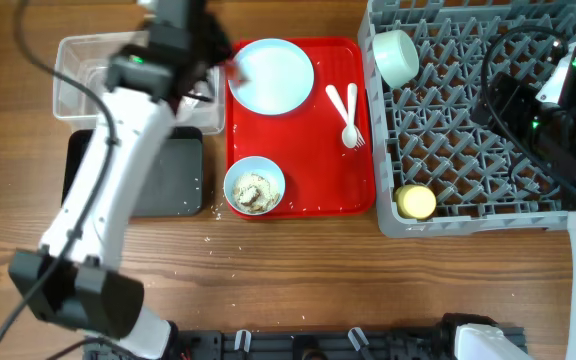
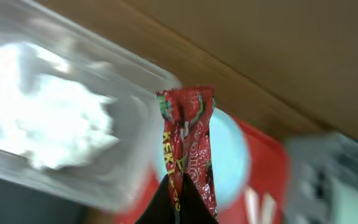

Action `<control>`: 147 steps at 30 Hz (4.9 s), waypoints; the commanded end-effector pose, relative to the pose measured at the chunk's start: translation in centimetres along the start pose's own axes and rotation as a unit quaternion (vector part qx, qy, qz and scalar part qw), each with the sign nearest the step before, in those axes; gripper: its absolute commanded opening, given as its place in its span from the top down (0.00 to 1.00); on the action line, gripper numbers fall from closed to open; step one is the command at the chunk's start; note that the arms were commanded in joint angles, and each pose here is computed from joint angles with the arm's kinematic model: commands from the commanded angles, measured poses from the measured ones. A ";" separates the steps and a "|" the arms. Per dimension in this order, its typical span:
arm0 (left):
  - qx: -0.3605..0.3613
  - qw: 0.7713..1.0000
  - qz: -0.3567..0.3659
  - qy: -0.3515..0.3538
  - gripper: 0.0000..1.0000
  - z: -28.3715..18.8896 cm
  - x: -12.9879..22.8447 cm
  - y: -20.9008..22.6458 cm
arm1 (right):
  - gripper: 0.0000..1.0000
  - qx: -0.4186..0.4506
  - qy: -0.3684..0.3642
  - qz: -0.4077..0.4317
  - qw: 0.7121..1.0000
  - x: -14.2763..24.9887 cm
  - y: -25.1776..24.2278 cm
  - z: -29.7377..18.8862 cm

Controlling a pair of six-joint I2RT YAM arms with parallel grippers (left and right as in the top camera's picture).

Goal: Sort waste into correct bins and load items into the dishwasher rack
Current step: 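Grasp the red snack wrapper with left gripper, drop in clear bin, then grasp the rice bowl with the left gripper and lift it, then tip the rice bowl over the black tray with the left gripper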

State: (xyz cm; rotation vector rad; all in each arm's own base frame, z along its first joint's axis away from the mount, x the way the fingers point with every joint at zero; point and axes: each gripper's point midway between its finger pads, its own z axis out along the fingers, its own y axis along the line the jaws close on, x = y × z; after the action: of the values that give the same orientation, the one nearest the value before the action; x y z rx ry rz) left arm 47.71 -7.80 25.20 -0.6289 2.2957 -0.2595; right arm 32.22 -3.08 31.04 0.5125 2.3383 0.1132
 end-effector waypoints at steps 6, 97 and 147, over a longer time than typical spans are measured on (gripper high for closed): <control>-0.122 0.991 -0.041 0.041 0.20 10.9 0.3 10.3 | 0.09 0.003 0.021 0.008 1.000 0.6 -0.1 1.0; 0.388 0.876 -0.144 0.247 0.96 -2.3 8.1 15.8 | 0.09 0.005 0.101 -0.018 0.995 3.1 -0.2 3.9; 0.393 0.864 -0.145 0.281 0.96 -6.6 5.8 11.4 | 0.08 0.008 0.108 -0.020 0.994 3.4 -0.3 3.8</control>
State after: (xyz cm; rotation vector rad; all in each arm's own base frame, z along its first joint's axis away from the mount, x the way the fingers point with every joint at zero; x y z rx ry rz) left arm 35.33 2.02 22.19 -0.5758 2.2472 -1.5757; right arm 32.41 -2.32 26.37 0.5041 2.5439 0.1362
